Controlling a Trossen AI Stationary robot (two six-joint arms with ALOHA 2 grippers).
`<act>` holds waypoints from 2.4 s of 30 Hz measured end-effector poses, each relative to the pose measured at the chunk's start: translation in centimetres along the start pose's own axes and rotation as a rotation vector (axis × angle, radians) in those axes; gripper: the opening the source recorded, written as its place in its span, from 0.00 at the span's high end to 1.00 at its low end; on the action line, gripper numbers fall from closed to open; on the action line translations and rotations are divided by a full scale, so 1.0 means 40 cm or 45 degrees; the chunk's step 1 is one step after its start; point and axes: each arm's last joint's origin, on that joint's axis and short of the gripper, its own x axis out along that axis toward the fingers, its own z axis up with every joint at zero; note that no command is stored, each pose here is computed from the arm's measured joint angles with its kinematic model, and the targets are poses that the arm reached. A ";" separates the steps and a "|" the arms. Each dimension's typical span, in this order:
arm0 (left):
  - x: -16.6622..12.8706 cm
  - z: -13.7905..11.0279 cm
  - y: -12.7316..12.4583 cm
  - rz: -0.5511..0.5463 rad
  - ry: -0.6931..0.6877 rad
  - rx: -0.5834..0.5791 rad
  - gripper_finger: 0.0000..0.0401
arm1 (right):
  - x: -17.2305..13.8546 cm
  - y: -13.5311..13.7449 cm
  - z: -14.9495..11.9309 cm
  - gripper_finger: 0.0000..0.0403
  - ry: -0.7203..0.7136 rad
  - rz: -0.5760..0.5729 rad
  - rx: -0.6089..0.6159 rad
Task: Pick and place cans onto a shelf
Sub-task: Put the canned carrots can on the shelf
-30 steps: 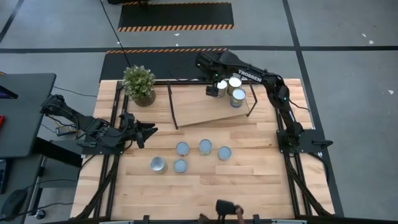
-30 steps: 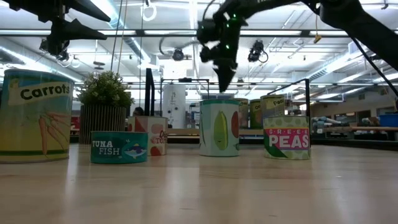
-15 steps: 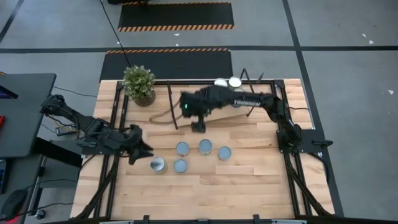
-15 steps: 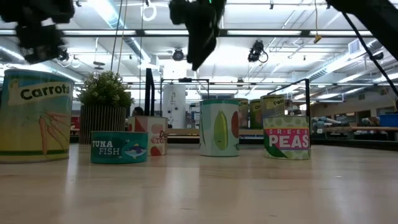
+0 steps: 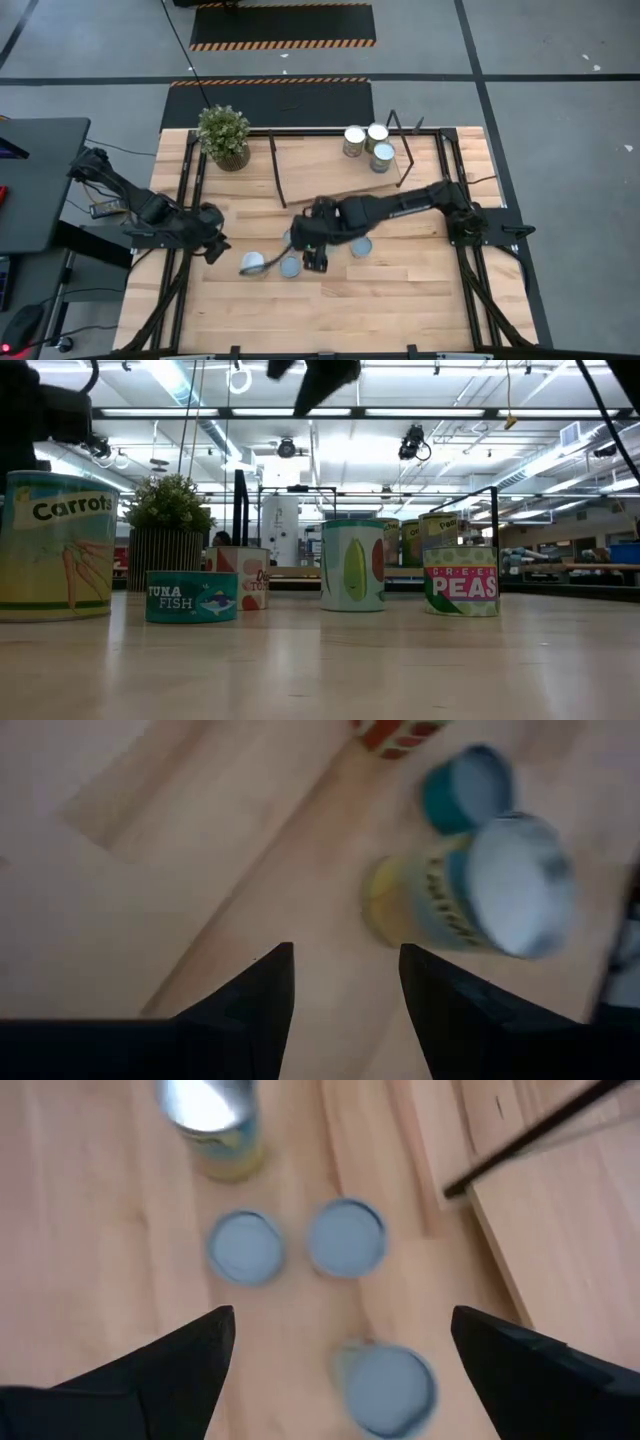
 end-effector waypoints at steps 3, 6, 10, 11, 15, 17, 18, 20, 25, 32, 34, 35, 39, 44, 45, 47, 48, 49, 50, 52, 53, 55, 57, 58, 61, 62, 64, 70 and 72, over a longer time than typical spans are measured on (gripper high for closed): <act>0.034 -0.011 0.002 0.063 0.018 0.003 0.53 | -0.010 0.039 -0.006 0.06 -0.053 0.011 -0.029; 0.068 -0.018 -0.005 0.068 0.012 -0.006 0.53 | -0.011 0.070 -0.008 0.06 -0.108 0.045 -0.066; 0.095 -0.017 -0.015 0.132 -0.065 0.008 0.53 | 0.017 0.091 -0.015 0.06 -0.136 0.065 -0.112; 0.100 -0.016 -0.019 0.139 -0.087 0.010 0.53 | 0.027 0.094 -0.016 0.06 -0.142 0.084 -0.109; 0.119 -0.014 -0.037 0.120 -0.109 0.081 0.53 | 0.079 0.086 -0.015 0.06 -0.144 0.173 -0.102; 0.128 -0.014 -0.045 0.107 -0.115 0.095 0.53 | 0.101 0.085 -0.009 0.06 -0.195 0.193 -0.111; 0.133 -0.013 -0.050 0.099 -0.118 0.094 0.53 | 0.109 0.082 -0.008 0.06 -0.206 0.194 -0.113; 0.143 -0.013 -0.058 0.091 -0.130 0.091 0.53 | 0.123 0.078 -0.007 0.06 -0.221 0.204 -0.110; 0.175 -0.013 -0.083 0.050 -0.151 0.079 0.54 | 0.142 0.069 -0.007 0.06 -0.226 0.214 -0.139; 0.220 -0.007 -0.131 -0.088 -0.229 0.025 0.56 | 0.157 0.076 -0.008 0.06 -0.229 0.213 -0.175; 0.226 -0.006 -0.139 -0.117 -0.239 0.015 0.57 | 0.158 0.075 -0.010 0.06 -0.220 0.204 -0.179; 0.226 -0.007 -0.141 -0.129 -0.235 0.013 0.57 | 0.158 0.075 -0.010 0.06 -0.220 0.204 -0.179; 0.216 -0.009 -0.139 -0.159 -0.160 0.061 0.57 | 0.157 0.080 -0.012 0.06 -0.221 0.207 -0.184; 0.198 -0.017 -0.119 -0.128 -0.041 0.099 0.57 | 0.163 0.089 -0.013 0.06 -0.252 0.221 -0.187; 0.195 -0.018 -0.114 -0.114 -0.024 0.103 0.57 | 0.170 0.090 -0.015 0.06 -0.256 0.225 -0.185; 0.191 -0.022 -0.107 -0.098 0.022 0.115 0.57 | 0.186 0.094 -0.024 0.06 -0.254 0.236 -0.181; 0.190 -0.024 -0.107 -0.108 0.052 0.122 0.57 | 0.194 0.096 -0.028 0.06 -0.255 0.253 -0.178; 0.190 -0.026 -0.109 -0.129 0.081 0.131 0.57 | 0.202 0.098 -0.032 0.06 -0.258 0.263 -0.173; 0.189 -0.028 -0.113 -0.161 0.107 0.151 0.57 | 0.209 0.100 -0.036 0.06 -0.262 0.269 -0.172; 0.186 -0.032 -0.128 -0.244 0.115 0.189 0.57 | 0.221 0.102 -0.046 0.06 -0.255 0.262 -0.177; 0.184 -0.034 -0.134 -0.272 0.105 0.198 0.57 | 0.226 0.102 -0.049 0.06 -0.255 0.260 -0.179; 0.181 -0.036 -0.140 -0.283 0.056 0.212 0.57 | 0.230 0.103 -0.049 0.06 -0.271 0.263 -0.175; 0.180 -0.036 -0.140 -0.251 -0.008 0.206 0.57 | 0.231 0.103 -0.049 0.06 -0.276 0.264 -0.174; 0.180 -0.035 -0.139 -0.234 -0.042 0.200 0.57 | 0.231 0.103 -0.049 0.06 -0.276 0.264 -0.175; 0.180 -0.028 -0.139 -0.192 -0.154 0.157 0.57 | 0.231 0.104 -0.049 0.06 -0.283 0.263 -0.190; 0.179 -0.025 -0.141 -0.191 -0.192 0.147 0.57 | 0.231 0.103 -0.048 0.06 -0.283 0.262 -0.196; 0.178 -0.017 -0.146 -0.197 -0.269 0.122 0.57 | 0.231 0.103 -0.049 0.06 -0.284 0.260 -0.213; 0.177 -0.003 -0.150 -0.207 -0.336 0.115 0.57 | 0.231 0.104 -0.046 0.06 -0.298 0.262 -0.224; 0.176 -0.004 -0.140 -0.187 -0.270 0.157 0.57 | 0.231 0.104 -0.046 0.06 -0.300 0.263 -0.223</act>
